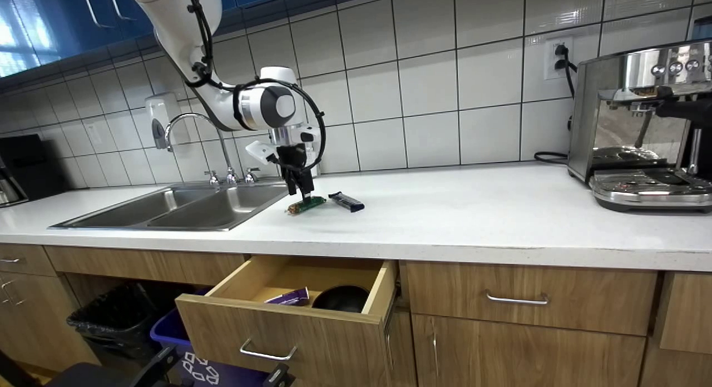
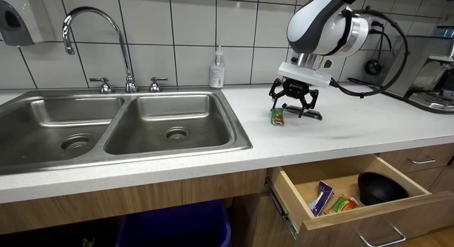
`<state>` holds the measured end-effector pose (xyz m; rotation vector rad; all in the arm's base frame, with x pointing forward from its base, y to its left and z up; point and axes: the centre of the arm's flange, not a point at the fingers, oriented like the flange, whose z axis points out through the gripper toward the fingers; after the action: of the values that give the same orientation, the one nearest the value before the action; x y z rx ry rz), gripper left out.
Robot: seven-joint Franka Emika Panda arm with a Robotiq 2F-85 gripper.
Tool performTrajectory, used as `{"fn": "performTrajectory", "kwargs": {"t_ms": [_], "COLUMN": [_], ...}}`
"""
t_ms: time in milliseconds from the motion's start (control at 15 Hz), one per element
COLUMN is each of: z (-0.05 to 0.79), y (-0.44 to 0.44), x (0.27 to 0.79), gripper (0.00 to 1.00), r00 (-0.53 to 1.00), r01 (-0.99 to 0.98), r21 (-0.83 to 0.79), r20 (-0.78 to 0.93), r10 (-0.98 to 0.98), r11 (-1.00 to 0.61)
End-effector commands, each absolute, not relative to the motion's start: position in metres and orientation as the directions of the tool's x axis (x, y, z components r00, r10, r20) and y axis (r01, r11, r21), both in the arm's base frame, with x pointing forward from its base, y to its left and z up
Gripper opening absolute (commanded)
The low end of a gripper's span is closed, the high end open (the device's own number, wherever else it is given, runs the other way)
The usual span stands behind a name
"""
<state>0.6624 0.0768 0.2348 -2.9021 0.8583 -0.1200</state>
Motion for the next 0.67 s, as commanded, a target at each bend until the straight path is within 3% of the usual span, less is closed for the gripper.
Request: {"fn": "performTrajectory", "kwargs": {"t_ms": [0,600], "z": [0.230,0.217], "y": [0.086,0.102], "x": [0.693,0.717], "gripper": [1.00,1.00], "r00": [0.840,0.854], "r01": [-0.538,-0.518], "r21": [-0.094,-0.066], "r20": [0.033,0.016], "r10": [-0.542,-0.520], "r11": [-0.838,-0.853]}}
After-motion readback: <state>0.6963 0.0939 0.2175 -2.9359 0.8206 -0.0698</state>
